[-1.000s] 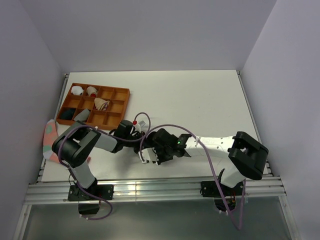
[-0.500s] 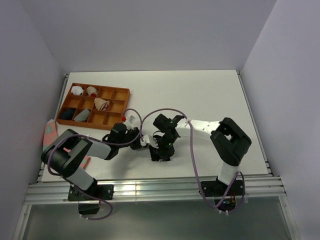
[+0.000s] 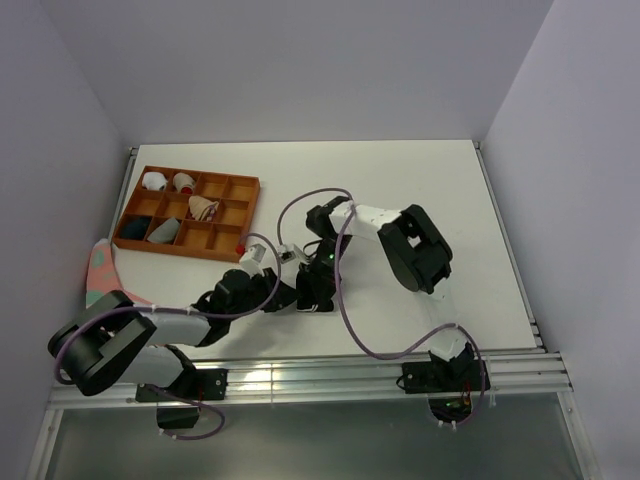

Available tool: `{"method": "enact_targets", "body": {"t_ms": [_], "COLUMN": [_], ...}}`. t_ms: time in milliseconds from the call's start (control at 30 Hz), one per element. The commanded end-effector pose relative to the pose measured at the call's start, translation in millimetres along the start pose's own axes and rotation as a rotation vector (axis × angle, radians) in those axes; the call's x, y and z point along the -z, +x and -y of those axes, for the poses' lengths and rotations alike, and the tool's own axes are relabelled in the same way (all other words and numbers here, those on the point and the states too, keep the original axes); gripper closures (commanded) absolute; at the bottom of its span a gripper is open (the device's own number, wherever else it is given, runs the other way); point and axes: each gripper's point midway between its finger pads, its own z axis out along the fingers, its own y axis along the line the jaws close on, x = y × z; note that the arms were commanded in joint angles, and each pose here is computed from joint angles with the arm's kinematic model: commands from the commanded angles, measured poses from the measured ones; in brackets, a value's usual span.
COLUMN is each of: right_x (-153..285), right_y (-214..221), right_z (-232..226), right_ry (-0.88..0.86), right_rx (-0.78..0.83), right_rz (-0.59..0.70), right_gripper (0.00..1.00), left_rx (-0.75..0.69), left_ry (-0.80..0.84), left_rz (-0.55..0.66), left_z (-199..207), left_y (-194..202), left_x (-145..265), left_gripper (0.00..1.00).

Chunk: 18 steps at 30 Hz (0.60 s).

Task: Roll the socks
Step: Roll the sock at the center of the board.

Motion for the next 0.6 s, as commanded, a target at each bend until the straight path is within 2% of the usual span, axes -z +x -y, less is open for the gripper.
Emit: {"method": "enact_targets", "body": {"t_ms": [0,300,567], "right_x": [9.0,3.2,6.1], "right_y": [-5.7,3.7,6.0], "right_z": [-21.6,-15.9,-19.4], "right_ry": [-0.132,-0.202,-0.204], "right_rx": [-0.083,-0.187,-0.195], "right_rz": [0.027,-0.013,-0.002], "right_gripper": [0.82,0.82,0.82], "left_rx": [-0.094,-0.343,-0.421], "left_ry": [0.023,0.061,0.088], "left_rz": [0.126,0.143,0.102], "left_z": [11.5,41.6,41.8], "left_y": [-15.7,0.2,12.7], "left_x": [5.2,0.0,-7.8], "left_gripper": [0.78,0.68,0.63]}}
